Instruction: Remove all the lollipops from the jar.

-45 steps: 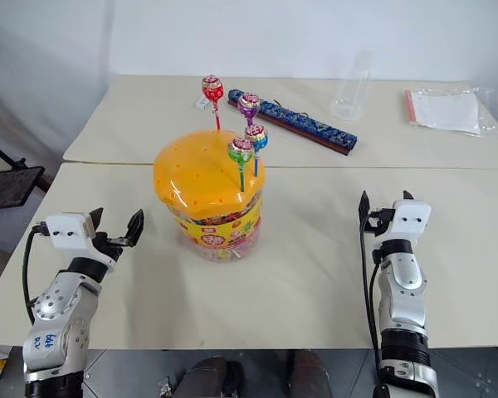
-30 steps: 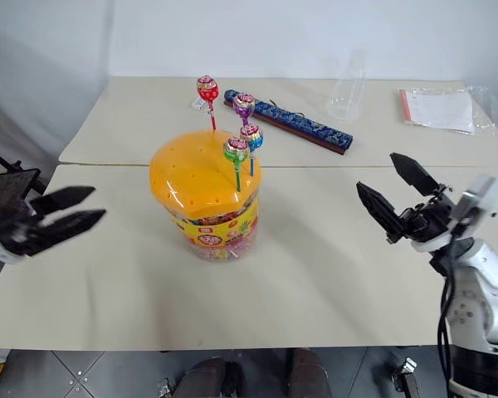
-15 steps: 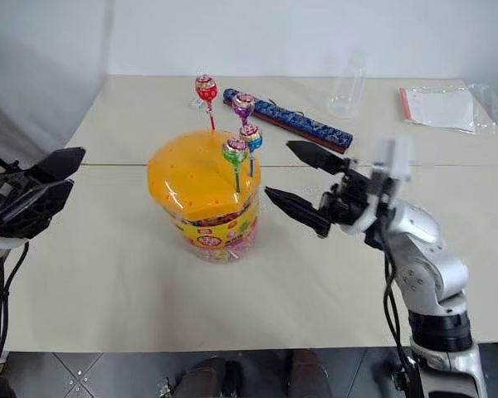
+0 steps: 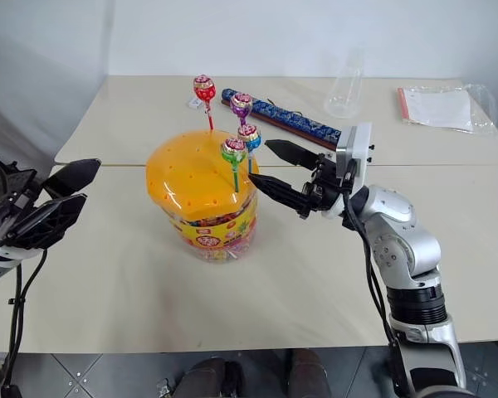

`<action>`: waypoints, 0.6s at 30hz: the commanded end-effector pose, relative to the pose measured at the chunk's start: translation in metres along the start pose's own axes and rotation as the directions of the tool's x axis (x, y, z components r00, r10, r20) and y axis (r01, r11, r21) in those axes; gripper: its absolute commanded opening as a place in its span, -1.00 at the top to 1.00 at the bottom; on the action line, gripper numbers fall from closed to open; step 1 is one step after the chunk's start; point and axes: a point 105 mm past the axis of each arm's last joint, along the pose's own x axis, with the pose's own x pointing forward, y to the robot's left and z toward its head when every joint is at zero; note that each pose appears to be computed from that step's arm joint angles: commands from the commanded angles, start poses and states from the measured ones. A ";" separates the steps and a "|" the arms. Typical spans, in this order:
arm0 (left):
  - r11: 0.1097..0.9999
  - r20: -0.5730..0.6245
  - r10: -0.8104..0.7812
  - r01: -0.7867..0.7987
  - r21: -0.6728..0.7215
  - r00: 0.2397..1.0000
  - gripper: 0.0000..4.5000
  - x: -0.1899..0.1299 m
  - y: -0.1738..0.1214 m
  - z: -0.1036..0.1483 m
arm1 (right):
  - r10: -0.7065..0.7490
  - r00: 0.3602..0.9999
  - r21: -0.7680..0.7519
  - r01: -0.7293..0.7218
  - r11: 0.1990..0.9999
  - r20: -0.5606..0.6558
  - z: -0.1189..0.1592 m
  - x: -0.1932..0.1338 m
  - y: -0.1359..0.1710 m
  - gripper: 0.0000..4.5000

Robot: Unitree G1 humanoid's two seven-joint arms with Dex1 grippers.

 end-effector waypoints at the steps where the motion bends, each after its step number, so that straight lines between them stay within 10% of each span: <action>1: 0.998 0.018 -0.044 0.043 0.054 0.999 -1.00 0.003 -0.009 0.008 | 0.039 0.999 -0.021 -0.038 0.999 0.032 0.010 0.008 0.004 0.01; 8: 0.997 0.021 -0.053 0.052 0.053 0.998 -1.00 0.002 -0.007 0.003 | 0.088 0.994 -0.007 -0.088 0.996 0.072 0.017 0.010 0.010 0.96; 18: 0.991 0.035 -0.118 0.115 0.073 0.992 -1.00 0.004 -0.013 0.004 | 0.037 0.971 0.043 -0.049 0.998 0.236 0.063 -0.030 -0.001 0.96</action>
